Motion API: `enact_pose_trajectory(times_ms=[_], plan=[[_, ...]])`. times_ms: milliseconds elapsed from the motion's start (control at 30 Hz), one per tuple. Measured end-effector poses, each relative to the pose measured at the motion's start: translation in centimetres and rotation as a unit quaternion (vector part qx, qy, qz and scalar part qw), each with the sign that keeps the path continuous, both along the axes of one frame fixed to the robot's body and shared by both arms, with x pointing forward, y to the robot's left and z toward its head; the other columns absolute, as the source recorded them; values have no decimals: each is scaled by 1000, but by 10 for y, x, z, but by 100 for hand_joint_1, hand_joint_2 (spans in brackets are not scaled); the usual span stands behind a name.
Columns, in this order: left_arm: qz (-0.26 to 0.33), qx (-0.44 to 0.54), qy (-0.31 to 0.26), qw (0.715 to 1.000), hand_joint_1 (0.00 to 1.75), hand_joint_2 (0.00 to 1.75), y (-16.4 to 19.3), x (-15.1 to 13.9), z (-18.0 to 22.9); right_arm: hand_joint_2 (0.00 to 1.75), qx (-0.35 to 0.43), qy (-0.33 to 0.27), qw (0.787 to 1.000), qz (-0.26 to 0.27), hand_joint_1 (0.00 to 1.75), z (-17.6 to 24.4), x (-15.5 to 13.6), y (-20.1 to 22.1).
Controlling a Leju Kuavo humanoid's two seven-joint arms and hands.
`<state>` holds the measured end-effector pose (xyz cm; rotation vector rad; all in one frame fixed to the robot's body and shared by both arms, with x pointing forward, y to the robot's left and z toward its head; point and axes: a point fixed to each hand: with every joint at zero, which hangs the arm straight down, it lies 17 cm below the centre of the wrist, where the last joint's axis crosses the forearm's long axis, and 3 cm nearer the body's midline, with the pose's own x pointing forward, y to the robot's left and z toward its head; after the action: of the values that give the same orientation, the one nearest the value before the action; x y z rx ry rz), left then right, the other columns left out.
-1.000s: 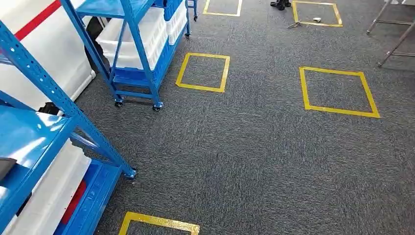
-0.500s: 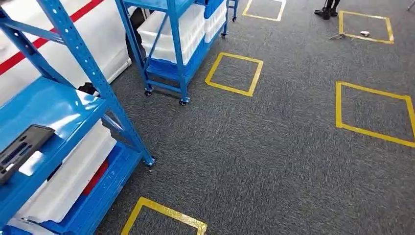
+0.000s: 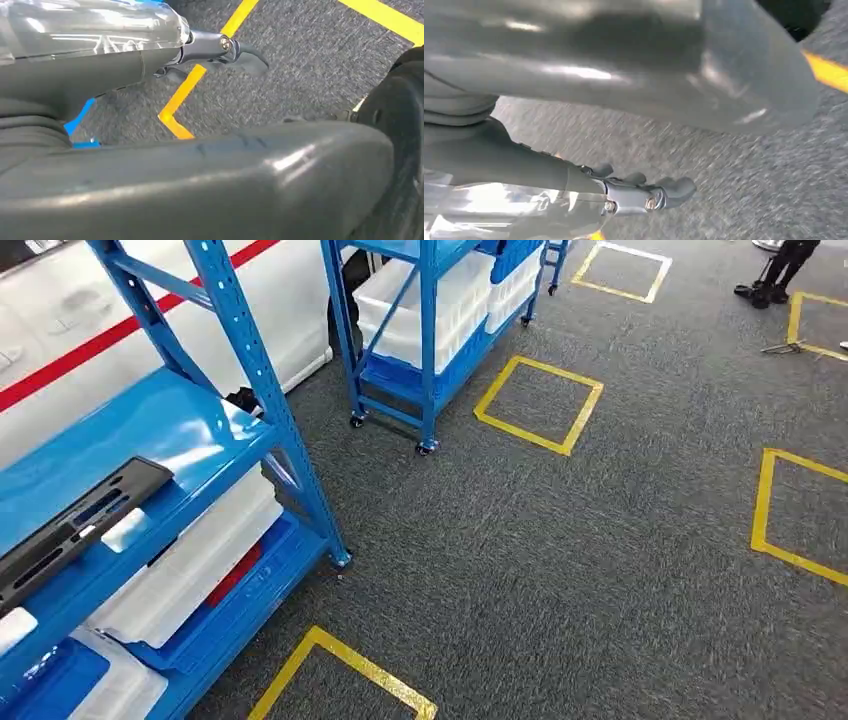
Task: Take the parts from the cabinet and place them on the table.
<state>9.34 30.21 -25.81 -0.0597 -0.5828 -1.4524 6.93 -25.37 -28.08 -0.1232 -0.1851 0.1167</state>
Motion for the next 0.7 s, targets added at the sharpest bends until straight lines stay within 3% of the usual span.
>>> enact_pose_trajectory(times_ms=[200, 700], plan=[[1, 2, -3, 1000, 0, 0, 0, 6, 1, 0, -19, 19, 996, 88, 0, -2, -12, -2], [13, 28, -6, 999, 0, 0, 2, 8, -4, 0, -28, 22, 991, 126, 0, -2, -10, -13]])
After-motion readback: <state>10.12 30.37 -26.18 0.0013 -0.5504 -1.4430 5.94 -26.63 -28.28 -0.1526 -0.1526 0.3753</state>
